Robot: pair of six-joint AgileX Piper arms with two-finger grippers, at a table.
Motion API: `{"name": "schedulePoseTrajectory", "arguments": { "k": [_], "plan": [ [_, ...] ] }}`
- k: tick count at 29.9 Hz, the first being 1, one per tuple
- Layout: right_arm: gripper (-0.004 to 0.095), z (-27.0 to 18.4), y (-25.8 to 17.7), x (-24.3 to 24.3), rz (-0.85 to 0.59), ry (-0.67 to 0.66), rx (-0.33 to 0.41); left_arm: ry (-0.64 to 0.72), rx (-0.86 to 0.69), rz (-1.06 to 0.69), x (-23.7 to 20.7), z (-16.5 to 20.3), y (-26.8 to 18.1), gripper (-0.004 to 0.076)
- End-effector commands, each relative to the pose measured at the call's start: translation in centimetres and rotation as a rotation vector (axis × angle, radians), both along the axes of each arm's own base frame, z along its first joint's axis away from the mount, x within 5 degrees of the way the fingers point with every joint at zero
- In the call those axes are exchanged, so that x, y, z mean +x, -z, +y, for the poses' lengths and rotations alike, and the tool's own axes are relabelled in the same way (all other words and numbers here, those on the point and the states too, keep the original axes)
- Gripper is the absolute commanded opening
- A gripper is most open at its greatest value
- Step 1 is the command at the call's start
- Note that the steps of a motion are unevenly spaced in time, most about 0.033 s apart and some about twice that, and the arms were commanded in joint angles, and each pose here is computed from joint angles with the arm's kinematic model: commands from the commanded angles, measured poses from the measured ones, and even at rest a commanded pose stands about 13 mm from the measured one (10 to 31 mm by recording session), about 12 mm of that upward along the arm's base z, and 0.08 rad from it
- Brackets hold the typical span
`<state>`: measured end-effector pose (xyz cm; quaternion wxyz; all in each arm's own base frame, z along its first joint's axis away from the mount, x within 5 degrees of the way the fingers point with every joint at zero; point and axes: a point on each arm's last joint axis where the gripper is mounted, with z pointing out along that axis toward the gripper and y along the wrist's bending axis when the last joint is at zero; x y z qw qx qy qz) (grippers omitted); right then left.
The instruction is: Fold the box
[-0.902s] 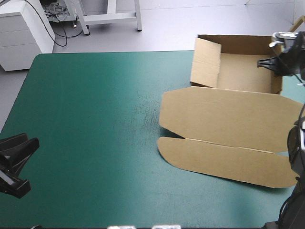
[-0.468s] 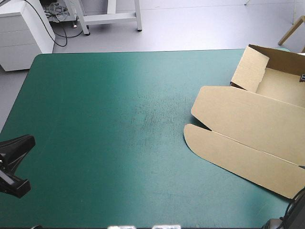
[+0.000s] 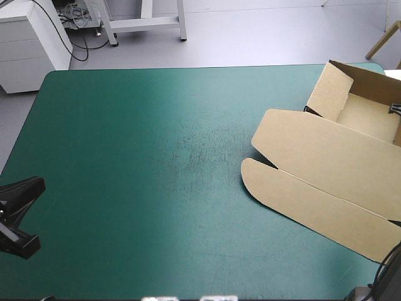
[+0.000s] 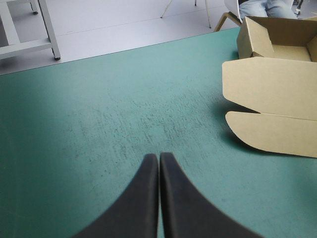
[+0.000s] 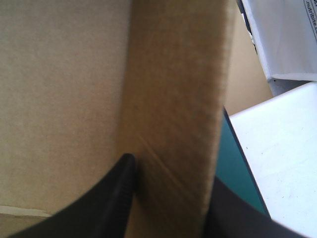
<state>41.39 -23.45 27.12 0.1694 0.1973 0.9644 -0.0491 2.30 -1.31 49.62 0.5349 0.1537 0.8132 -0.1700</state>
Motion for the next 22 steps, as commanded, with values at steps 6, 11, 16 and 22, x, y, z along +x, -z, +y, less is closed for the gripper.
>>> {"name": "schedulePoseTrajectory", "arguments": {
  "k": [6,11,16,22],
  "plan": [
    [0.0936,0.7,-9.0,-3.1,-0.188,0.034,-0.13,0.003,0.004,0.039,-0.1,0.0,0.0,-0.001],
    [0.0927,3.9,-15.9,-6.5,-0.385,0.004,-0.107,-0.027,0.025,0.027,0.1,0.3,0.0,-0.001],
    [0.0898,9.5,-21.2,-10.5,-0.56,-0.152,-0.053,-0.077,0.061,0.008,0.3,0.8,0.0,-0.001],
    [0.0493,16.9,-23.1,-15.3,-0.597,-0.343,-0.055,-0.147,0.11,-0.018,0.6,1.5,-0.1,-0.001]
  ]
}}
